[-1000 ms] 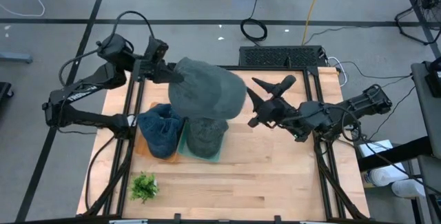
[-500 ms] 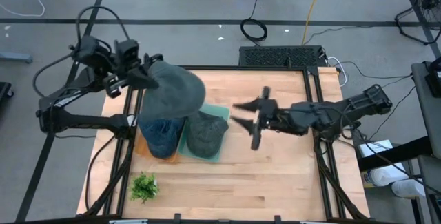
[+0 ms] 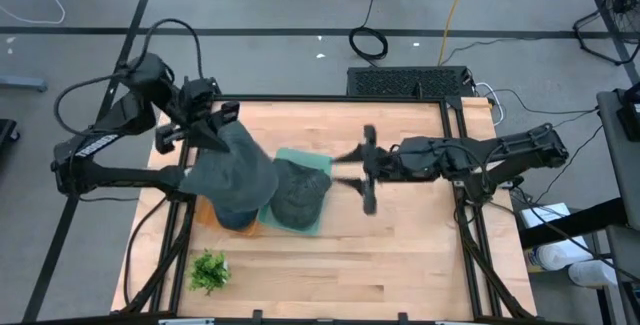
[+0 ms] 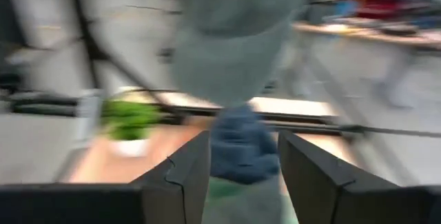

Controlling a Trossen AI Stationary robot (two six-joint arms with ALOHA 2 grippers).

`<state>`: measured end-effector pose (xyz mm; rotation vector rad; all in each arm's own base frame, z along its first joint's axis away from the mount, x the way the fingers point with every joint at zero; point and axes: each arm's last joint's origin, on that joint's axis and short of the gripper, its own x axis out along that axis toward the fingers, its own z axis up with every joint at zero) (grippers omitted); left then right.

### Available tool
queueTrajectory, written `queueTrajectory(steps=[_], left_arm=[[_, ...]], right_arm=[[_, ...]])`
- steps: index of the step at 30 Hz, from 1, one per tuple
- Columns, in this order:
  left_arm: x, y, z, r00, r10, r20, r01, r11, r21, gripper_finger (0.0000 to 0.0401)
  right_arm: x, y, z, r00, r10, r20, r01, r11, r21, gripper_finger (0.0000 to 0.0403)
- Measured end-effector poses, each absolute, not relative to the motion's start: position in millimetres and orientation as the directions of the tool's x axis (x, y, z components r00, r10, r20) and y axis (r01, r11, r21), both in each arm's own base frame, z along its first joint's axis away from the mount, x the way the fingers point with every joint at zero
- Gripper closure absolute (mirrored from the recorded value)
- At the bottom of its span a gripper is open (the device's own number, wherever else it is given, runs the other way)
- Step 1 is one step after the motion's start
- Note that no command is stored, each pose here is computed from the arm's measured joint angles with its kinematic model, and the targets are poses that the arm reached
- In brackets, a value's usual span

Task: Pick & Place hat
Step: Put the black cap into the green bin

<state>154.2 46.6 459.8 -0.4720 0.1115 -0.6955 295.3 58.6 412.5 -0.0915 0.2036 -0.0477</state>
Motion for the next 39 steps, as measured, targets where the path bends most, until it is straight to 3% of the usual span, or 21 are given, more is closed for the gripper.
queueTrajectory(steps=[5,12,18,24,29,39], left_arm=[[149,45,448,0.863,-0.505,-0.019,0.471,0.818,-0.331,0.0386],[147,35,434,0.908,-0.392,-0.145,0.349,0.902,-0.253,0.0386],[151,28,420,0.934,-0.186,-0.304,0.128,0.971,-0.201,0.0386],[155,17,423,0.937,0.017,-0.349,-0.048,0.996,-0.080,0.0386],[165,5,439,0.911,0.049,-0.410,-0.049,0.999,0.009,0.0386],[204,-15,444,0.775,0.047,-0.630,0.012,0.996,0.088,0.0386]], right_arm=[[297,41,416,0.938,-0.311,-0.152,0.296,0.949,-0.114,0.0248],[299,20,416,0.913,-0.376,-0.155,0.355,0.923,-0.149,0.0248],[299,-1,415,0.882,-0.444,-0.160,0.409,0.888,-0.211,0.0248],[298,-27,415,0.839,-0.520,-0.161,0.502,0.853,-0.139,0.0248],[295,-47,414,0.803,-0.569,-0.176,0.562,0.822,-0.091,0.0248],[290,-68,410,0.752,-0.624,-0.214,0.603,0.782,-0.160,0.0248]])
